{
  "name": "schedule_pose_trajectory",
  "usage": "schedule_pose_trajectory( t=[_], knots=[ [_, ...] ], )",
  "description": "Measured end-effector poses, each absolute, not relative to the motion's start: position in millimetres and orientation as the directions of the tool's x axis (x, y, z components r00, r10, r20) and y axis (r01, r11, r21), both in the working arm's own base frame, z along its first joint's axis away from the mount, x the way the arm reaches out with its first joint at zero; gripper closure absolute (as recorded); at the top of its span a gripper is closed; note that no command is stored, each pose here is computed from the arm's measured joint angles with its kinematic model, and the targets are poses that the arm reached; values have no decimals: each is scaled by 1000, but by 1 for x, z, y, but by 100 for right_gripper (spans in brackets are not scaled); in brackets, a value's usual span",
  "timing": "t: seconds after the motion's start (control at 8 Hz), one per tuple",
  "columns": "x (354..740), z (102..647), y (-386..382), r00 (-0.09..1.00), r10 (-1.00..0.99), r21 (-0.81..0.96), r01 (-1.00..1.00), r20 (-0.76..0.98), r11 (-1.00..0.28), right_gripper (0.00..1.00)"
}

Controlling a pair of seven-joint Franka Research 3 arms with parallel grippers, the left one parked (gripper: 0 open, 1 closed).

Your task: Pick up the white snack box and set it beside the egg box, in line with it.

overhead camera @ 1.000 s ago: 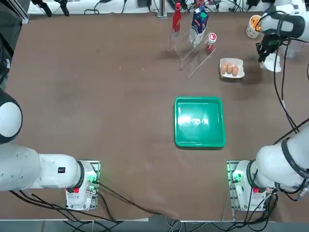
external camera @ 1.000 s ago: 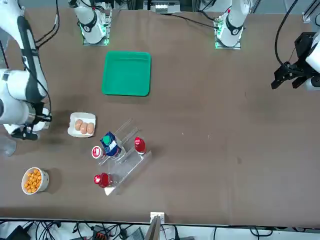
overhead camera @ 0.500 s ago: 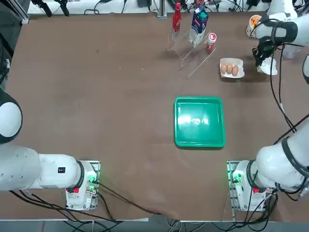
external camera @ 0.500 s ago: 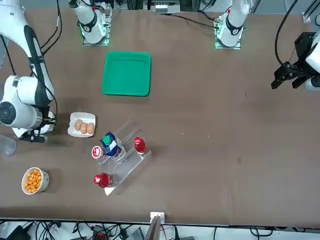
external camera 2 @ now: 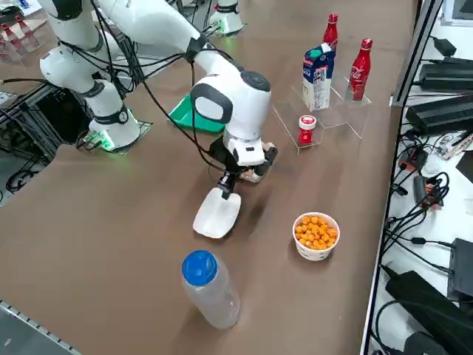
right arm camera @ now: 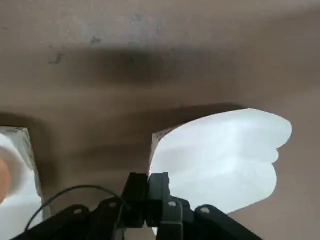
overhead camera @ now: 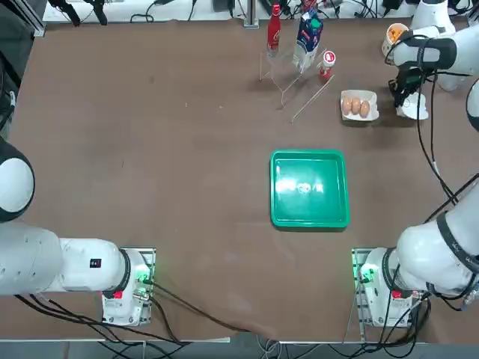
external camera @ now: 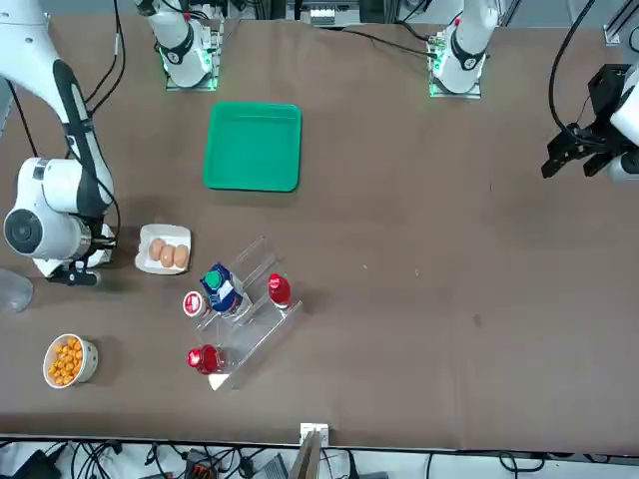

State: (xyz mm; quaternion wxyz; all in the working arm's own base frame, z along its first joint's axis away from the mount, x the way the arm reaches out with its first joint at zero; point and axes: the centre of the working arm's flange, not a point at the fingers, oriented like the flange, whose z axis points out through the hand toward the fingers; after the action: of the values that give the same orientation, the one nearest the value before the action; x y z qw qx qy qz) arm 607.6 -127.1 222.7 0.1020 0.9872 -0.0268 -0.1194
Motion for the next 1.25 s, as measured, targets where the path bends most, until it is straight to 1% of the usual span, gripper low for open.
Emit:
schedule_pose_trajectory(
  t=[0.25, 0.38, 0.62, 0.75, 0.88, 1.0, 1.12, 1.25],
  knots=[
    [604, 217, -126, 967, -75, 206, -24, -243, -978, 95],
    [603, 216, -125, 967, -74, 206, -23, -245, -978, 84],
    [606, 219, -123, 970, -71, 205, -22, -233, -978, 48],
    [613, 229, -122, 974, -70, 210, -24, -216, -978, 30],
    [620, 249, -121, 977, -71, 217, -26, -200, -976, 9],
    [628, 283, -111, 981, -65, 224, -23, -181, -974, 0],
    [636, 330, -94, 987, -57, 218, -23, -153, -976, 0],
    [639, 382, -72, 991, -70, 165, -50, -116, -985, 0]
  ],
)
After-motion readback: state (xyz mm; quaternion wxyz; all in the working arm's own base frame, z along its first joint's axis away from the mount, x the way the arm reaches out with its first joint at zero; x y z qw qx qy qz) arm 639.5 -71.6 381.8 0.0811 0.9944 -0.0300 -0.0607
